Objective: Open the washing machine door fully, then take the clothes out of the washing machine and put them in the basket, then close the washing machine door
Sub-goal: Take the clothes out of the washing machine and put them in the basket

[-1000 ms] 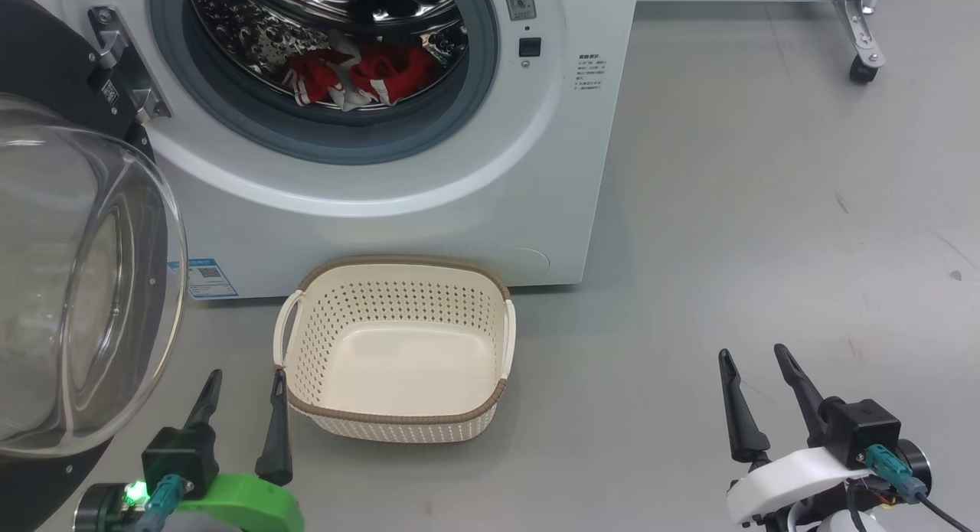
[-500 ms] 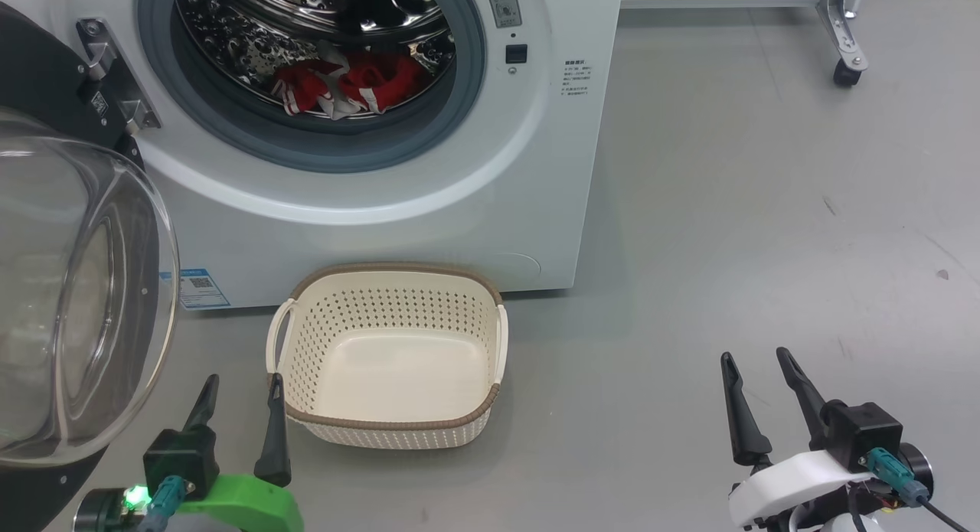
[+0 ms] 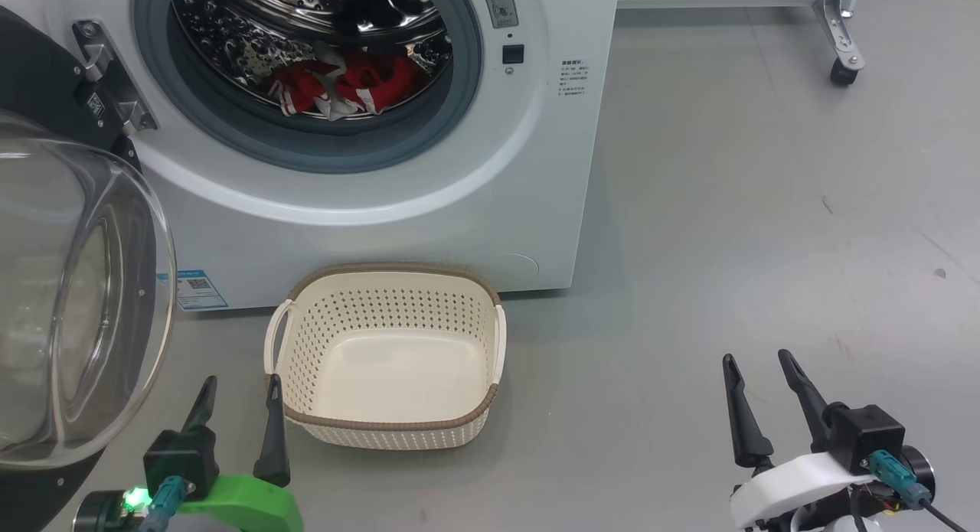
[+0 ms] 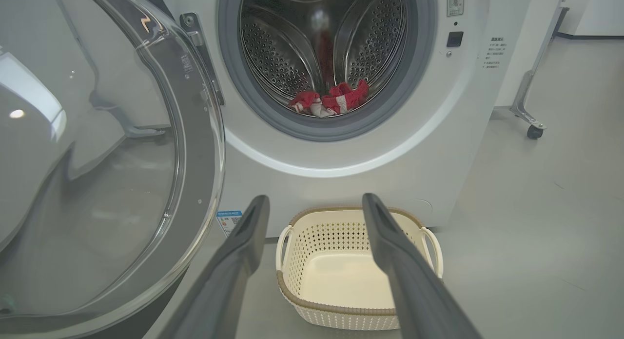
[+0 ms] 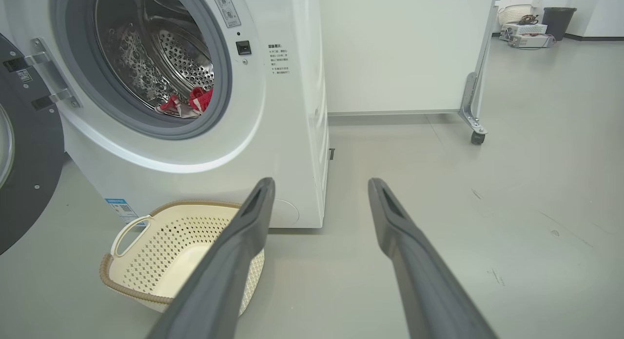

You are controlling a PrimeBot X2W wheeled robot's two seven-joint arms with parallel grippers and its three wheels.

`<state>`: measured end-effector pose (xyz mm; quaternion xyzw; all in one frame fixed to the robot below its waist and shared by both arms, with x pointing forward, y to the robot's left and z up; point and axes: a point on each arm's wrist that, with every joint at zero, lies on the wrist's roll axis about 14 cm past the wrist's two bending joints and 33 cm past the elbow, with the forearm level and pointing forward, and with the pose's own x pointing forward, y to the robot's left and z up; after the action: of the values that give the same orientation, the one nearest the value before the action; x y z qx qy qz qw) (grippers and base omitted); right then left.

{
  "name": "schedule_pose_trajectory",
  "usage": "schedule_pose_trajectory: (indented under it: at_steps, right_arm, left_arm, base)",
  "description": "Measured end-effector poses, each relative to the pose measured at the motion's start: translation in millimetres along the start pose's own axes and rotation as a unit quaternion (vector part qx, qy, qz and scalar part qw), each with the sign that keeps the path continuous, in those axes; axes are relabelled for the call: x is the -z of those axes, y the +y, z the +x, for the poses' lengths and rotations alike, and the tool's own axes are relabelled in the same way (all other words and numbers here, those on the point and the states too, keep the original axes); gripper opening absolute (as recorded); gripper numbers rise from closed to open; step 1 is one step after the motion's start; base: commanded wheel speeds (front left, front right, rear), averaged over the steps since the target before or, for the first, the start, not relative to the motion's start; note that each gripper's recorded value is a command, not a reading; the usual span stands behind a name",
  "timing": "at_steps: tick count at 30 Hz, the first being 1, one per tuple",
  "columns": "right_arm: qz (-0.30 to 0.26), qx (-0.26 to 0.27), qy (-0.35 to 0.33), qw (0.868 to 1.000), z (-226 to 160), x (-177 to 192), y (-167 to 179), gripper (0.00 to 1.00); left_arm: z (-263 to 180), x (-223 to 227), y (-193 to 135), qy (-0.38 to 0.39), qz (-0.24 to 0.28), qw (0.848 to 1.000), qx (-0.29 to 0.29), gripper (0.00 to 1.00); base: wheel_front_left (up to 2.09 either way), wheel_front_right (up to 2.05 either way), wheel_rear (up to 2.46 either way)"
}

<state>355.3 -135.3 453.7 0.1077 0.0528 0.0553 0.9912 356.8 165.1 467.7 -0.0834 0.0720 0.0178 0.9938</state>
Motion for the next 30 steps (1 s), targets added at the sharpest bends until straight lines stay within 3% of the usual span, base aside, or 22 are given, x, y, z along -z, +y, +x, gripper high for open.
schedule_pose_trajectory:
  at_steps: [15, 30]
  right_arm:
    - [0.004, 0.001, 0.0, 1.0, 1.9, 0.0, 0.5, 1.0]
    - [0.006, 0.005, 0.003, 1.0, 2.5, 2.1, -1.4, 1.0]
  left_arm:
    - [0.9, -1.8, -5.7, -0.004, -0.002, 1.0, 0.008, 1.0]
    - [2.4, 1.1, -6.0, 0.0, -0.002, 1.0, 0.007, 1.0]
  base:
    - [0.13, -0.13, 0.0]
    - [0.69, -0.69, 0.0]
